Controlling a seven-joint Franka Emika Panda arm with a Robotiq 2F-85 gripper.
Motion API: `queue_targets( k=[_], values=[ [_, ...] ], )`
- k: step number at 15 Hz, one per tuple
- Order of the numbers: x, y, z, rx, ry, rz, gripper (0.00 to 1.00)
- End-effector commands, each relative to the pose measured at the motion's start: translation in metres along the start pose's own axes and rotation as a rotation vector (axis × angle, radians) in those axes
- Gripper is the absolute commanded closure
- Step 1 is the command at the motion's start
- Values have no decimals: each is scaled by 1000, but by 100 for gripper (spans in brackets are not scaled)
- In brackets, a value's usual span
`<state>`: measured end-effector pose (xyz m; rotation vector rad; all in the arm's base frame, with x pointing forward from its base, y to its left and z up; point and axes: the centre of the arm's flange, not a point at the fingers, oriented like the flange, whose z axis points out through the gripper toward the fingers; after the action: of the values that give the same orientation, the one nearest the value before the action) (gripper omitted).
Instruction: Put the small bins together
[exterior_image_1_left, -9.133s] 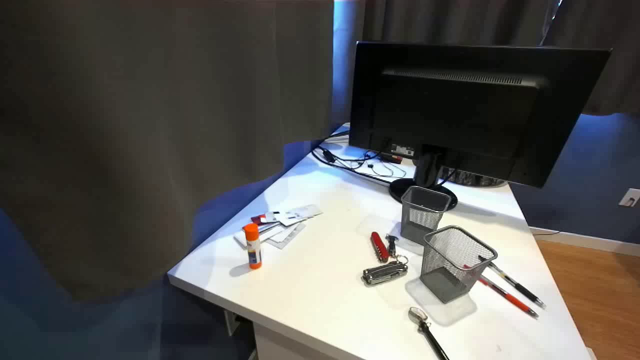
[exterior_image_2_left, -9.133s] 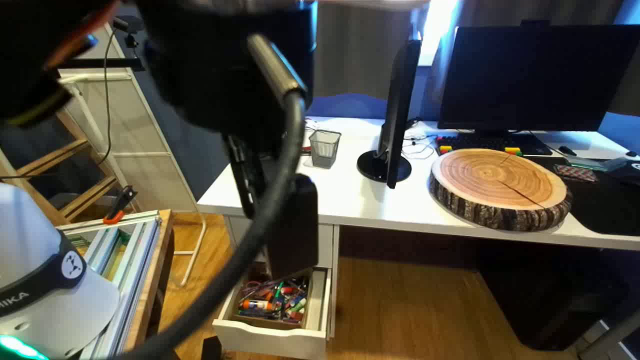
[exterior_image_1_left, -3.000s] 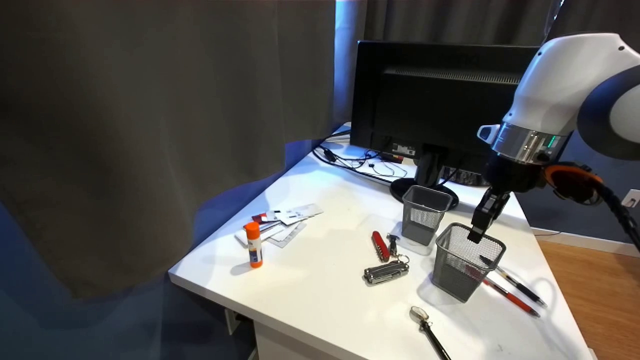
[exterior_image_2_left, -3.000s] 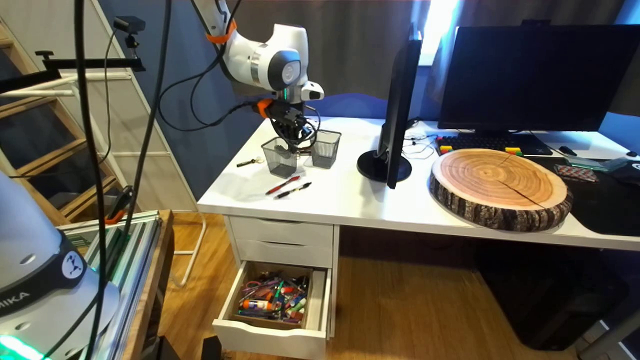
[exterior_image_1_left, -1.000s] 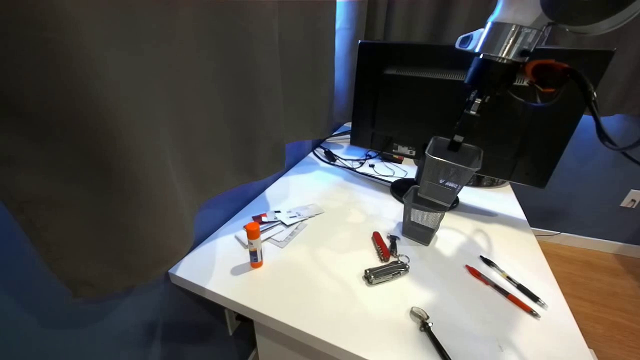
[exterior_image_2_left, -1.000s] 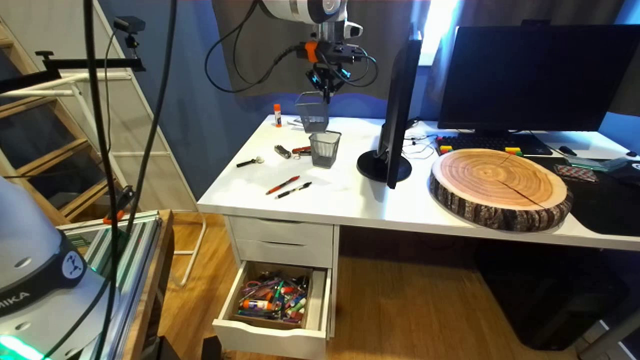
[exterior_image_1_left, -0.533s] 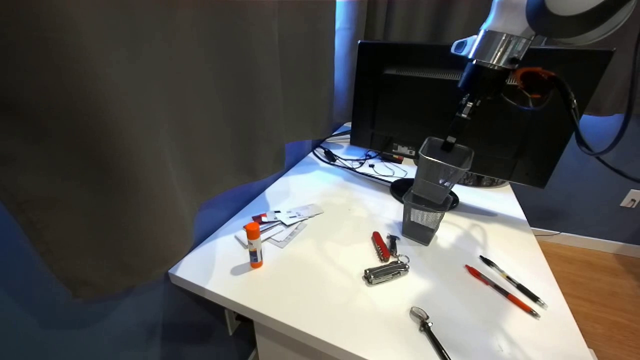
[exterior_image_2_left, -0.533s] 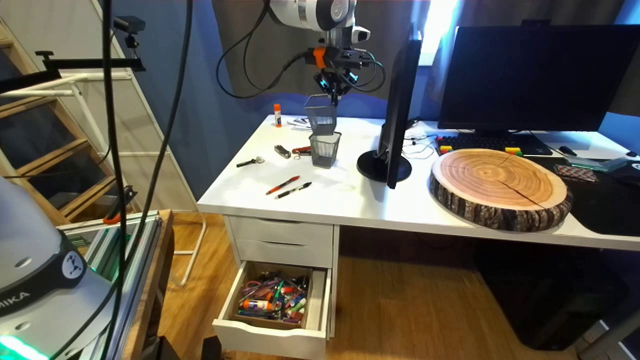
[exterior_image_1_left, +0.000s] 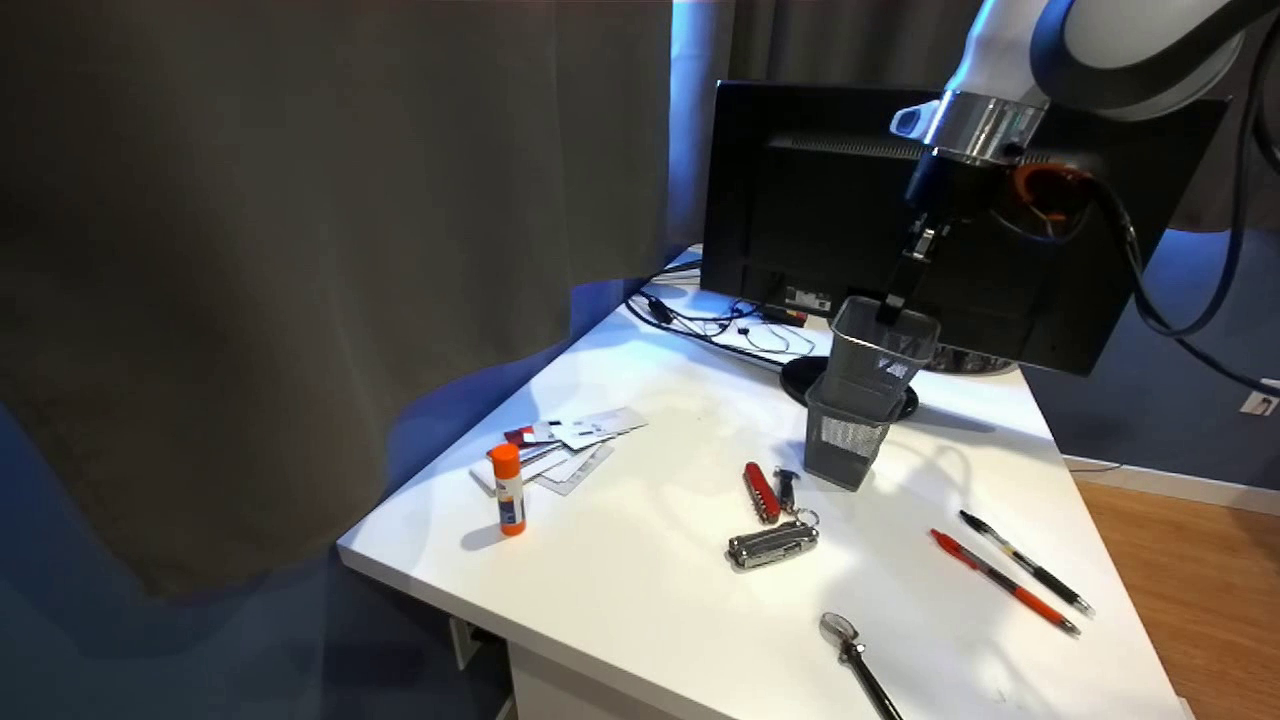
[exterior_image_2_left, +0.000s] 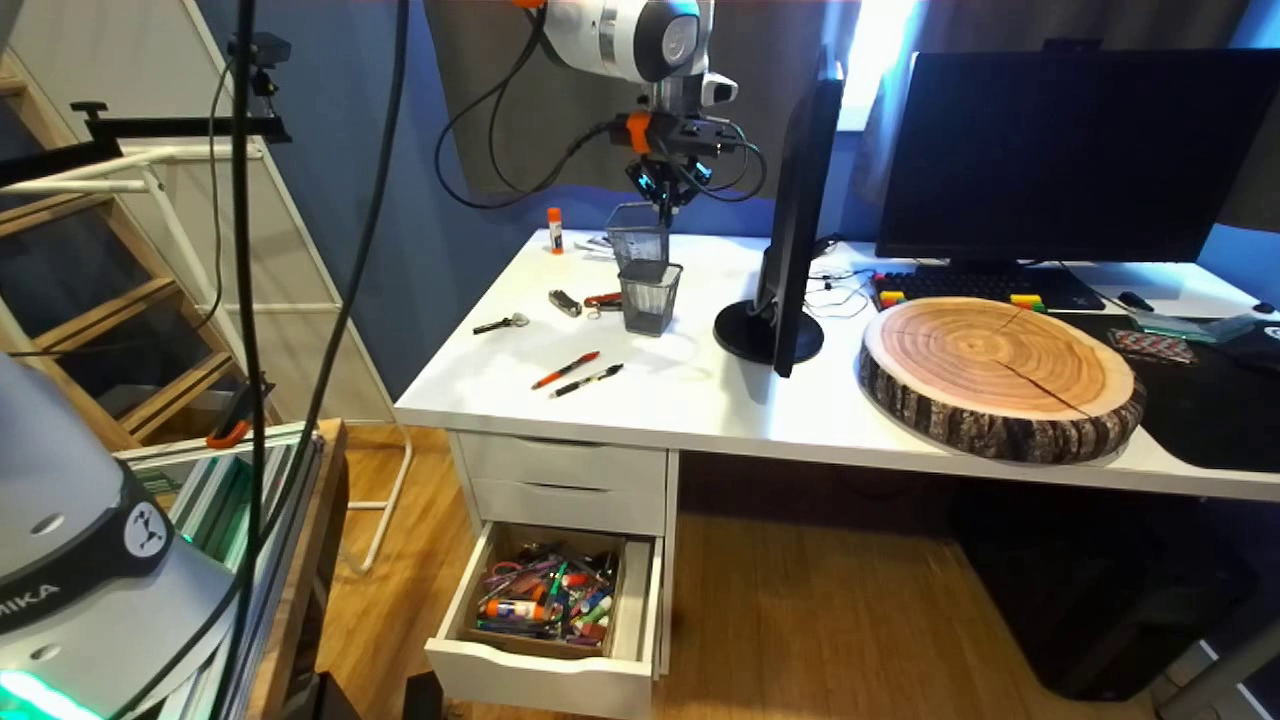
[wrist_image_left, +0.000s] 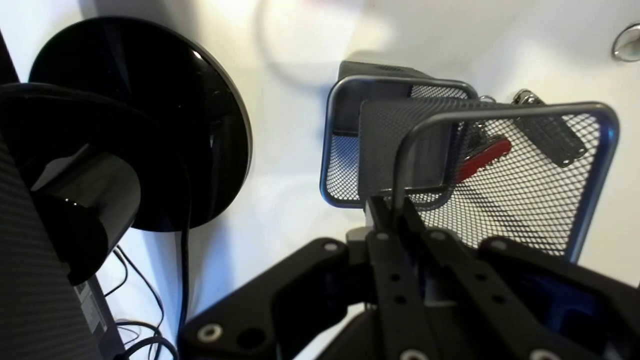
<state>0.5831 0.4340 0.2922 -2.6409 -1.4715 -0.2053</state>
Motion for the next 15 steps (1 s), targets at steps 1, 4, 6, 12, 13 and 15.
queue_targets(
  k=[1,4,6,12,13,15],
  values=[
    [9,2,6,-5,-30,2,97],
    [7,1,14,24,-50,16,97],
    [6,1,18,40,-63,27,97],
    [8,-4,30,79,-95,53,97],
    [8,-7,31,90,-104,66,97],
    [7,-11,34,93,-112,87,97]
  ],
)
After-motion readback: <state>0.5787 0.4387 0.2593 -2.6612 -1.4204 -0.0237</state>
